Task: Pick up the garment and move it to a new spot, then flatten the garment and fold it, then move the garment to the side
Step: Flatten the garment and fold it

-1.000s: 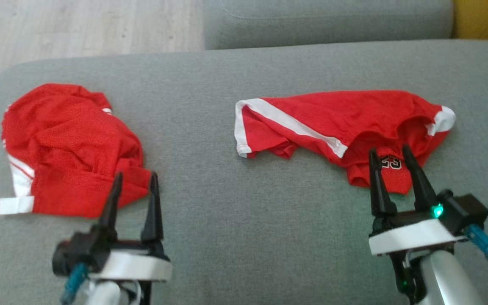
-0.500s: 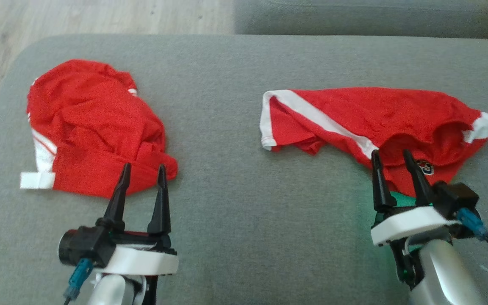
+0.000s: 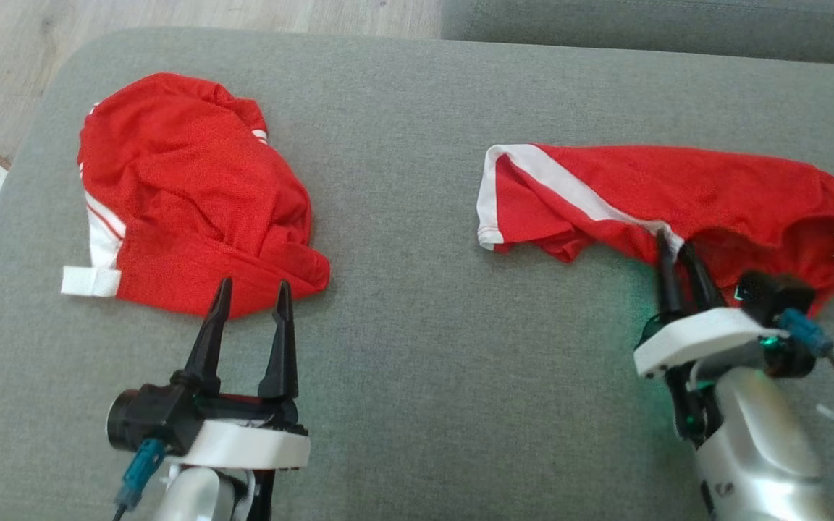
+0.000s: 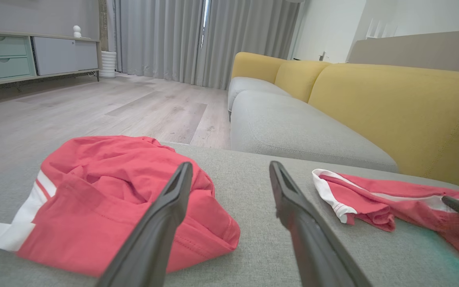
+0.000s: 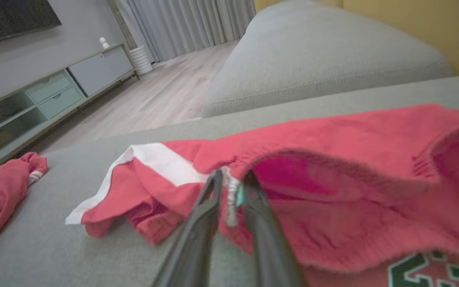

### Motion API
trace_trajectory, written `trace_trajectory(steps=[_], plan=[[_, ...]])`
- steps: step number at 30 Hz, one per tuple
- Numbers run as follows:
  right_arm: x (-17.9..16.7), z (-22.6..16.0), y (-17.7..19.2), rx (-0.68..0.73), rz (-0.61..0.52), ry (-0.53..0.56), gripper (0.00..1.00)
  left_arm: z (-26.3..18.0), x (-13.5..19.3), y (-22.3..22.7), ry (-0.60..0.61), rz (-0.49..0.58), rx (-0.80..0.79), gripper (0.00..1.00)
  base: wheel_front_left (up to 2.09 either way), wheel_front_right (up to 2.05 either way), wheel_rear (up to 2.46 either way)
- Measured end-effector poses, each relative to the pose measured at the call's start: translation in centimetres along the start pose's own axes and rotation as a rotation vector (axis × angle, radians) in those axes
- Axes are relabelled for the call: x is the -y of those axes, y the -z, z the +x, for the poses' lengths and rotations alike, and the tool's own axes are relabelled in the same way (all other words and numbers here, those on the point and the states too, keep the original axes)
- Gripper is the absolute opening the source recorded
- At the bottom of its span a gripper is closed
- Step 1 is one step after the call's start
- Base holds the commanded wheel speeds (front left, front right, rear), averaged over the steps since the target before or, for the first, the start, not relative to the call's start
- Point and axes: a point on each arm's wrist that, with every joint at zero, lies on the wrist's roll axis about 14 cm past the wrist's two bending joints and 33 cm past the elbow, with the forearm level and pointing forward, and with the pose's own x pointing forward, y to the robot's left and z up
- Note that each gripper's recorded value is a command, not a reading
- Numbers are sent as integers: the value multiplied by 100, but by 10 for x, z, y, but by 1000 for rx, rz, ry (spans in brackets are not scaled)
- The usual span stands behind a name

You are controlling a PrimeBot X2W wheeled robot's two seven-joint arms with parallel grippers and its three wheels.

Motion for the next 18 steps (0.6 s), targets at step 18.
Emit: trace_trajectory(steps=[18], plan=[[79, -71, -208, 617, -188, 274, 0, 8, 30, -16, 90, -11, 52, 100, 0, 0, 0]])
